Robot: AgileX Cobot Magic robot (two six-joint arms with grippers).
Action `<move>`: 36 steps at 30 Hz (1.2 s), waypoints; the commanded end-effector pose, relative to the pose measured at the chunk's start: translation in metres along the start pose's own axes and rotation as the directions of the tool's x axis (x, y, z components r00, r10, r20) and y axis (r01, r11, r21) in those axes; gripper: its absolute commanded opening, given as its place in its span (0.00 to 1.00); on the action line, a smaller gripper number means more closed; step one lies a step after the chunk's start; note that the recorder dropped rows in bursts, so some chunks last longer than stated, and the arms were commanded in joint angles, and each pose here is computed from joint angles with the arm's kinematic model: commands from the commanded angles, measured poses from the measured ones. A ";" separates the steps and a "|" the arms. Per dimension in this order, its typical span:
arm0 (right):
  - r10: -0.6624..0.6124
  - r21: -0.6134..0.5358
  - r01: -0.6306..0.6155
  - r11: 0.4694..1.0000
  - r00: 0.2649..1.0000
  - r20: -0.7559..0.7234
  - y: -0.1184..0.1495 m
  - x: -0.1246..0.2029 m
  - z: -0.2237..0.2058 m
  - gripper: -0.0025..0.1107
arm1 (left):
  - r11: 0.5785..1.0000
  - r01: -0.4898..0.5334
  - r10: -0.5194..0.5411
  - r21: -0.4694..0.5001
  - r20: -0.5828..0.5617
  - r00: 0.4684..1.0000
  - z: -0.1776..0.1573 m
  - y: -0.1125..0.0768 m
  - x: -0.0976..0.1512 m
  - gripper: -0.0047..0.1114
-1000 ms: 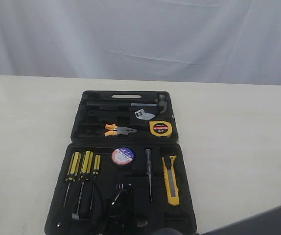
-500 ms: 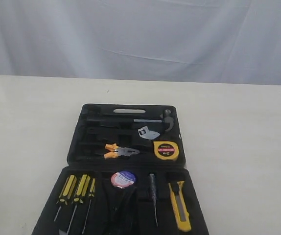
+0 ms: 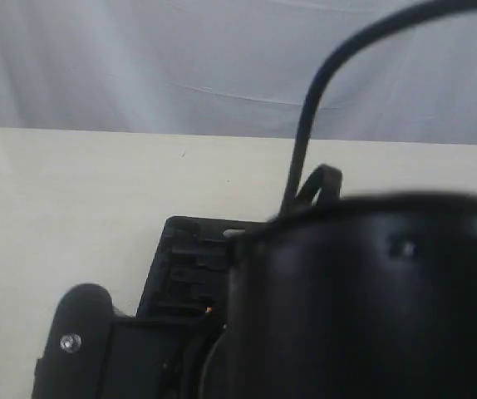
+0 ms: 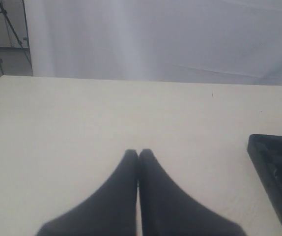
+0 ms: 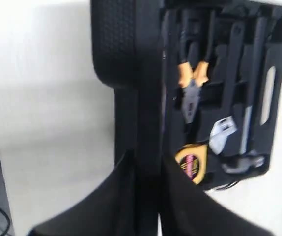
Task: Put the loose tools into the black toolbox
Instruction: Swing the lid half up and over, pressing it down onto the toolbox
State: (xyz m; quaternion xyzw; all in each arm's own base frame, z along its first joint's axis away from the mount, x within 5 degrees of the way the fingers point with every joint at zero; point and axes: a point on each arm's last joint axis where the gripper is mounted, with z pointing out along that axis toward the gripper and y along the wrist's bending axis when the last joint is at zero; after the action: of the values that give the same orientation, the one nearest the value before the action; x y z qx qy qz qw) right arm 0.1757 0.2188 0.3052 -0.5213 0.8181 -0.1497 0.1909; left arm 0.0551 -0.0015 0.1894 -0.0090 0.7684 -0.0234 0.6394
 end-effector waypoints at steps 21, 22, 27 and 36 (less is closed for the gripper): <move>0.167 -0.019 -0.166 0.986 0.970 0.177 -0.162 0.015 0.183 0.02 | 1.000 0.002 -0.002 0.003 0.000 1.000 0.000 0.000 0.001 0.04; 0.165 -0.017 -0.164 0.986 0.973 0.164 -0.164 0.017 0.194 0.02 | 1.000 0.002 -0.002 0.003 0.000 1.000 0.000 0.000 0.001 0.04; 0.190 -0.051 -0.186 0.981 0.978 0.091 -0.168 0.024 0.226 0.02 | 1.000 0.002 -0.002 0.003 0.000 1.000 0.000 0.000 0.001 0.04; 0.189 -0.046 -0.186 0.982 0.979 0.073 -0.170 0.028 0.230 0.37 | 1.000 0.002 -0.002 0.003 0.000 1.000 0.000 0.000 0.001 0.04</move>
State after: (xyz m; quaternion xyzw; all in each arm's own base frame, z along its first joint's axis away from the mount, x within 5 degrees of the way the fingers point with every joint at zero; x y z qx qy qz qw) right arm 0.4062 0.1186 0.1723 -0.4512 0.8583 -0.0857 0.2288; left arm 0.0551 -0.0015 0.1894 -0.0090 0.7684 -0.0234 0.6394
